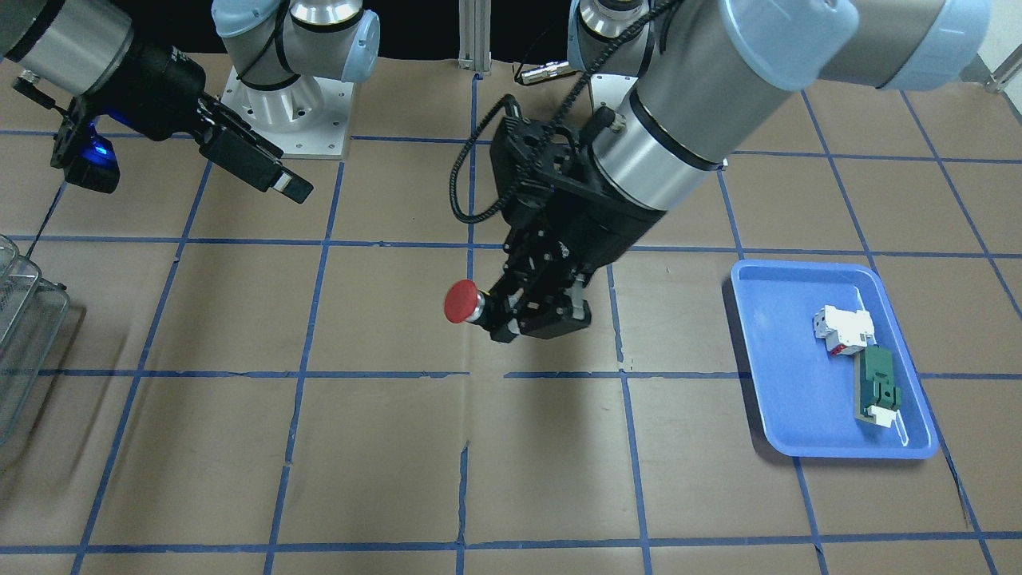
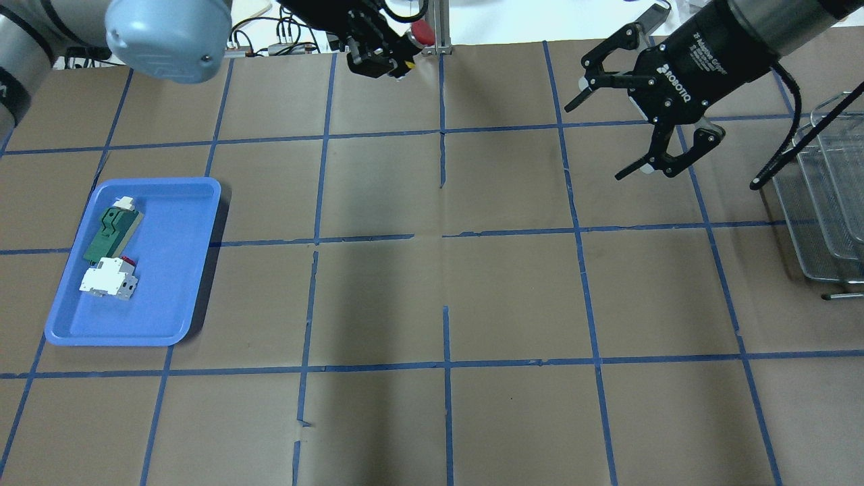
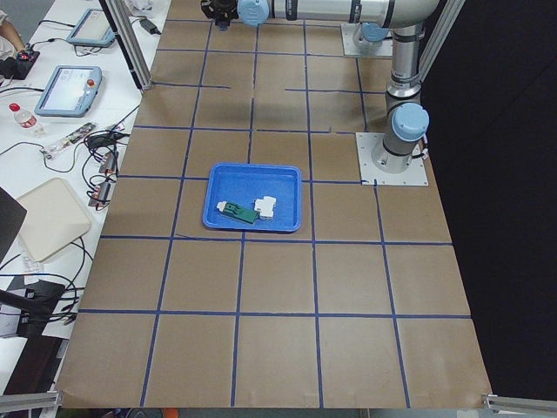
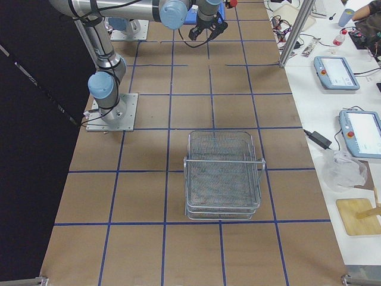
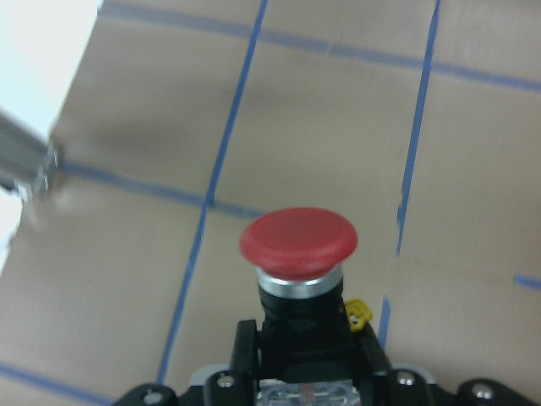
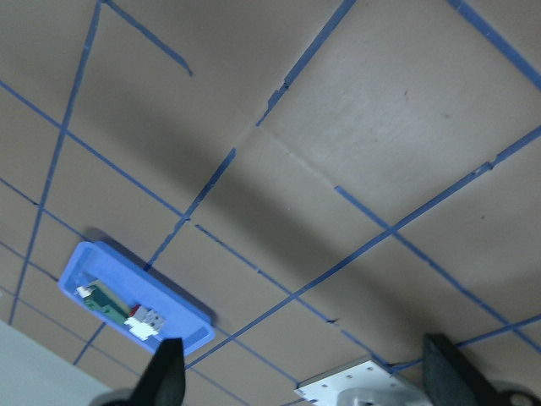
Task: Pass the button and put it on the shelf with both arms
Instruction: 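Lift the button with the left gripper toward the right gripper while the right arm approaches, then close the right gripper on the red button held by the left gripper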
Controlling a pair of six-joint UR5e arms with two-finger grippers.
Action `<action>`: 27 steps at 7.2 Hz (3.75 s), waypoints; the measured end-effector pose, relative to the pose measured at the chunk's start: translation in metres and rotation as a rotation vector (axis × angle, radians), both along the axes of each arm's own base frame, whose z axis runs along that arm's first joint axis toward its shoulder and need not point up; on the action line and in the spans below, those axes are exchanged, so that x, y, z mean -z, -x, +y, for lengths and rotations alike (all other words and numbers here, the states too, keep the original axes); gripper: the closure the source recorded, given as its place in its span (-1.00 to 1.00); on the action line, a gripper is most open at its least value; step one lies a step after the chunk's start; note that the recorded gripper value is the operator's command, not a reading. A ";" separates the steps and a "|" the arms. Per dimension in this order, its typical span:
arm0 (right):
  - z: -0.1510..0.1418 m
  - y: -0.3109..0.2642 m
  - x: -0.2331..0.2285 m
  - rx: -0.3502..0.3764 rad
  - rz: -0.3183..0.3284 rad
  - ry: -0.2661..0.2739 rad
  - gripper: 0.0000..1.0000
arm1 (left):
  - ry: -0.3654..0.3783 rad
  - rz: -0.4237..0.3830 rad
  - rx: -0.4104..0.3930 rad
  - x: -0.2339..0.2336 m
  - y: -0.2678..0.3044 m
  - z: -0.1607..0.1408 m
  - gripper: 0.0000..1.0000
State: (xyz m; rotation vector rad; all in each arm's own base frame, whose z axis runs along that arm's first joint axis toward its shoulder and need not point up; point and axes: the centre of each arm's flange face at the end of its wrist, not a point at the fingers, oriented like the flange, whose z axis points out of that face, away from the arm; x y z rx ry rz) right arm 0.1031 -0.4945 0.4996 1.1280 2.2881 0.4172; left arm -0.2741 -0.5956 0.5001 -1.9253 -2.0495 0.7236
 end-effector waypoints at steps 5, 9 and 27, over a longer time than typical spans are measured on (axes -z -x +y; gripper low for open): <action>-0.025 0.013 -0.024 0.322 -0.150 -0.062 -1.00 | 0.037 0.029 0.116 -0.005 0.078 0.038 1.00; -0.055 0.016 -0.018 0.488 -0.213 -0.109 -1.00 | 0.042 0.064 0.068 -0.009 0.097 0.044 1.00; -0.050 -0.020 -0.011 0.506 -0.220 -0.187 0.86 | 0.050 0.080 0.069 -0.014 0.112 0.053 0.89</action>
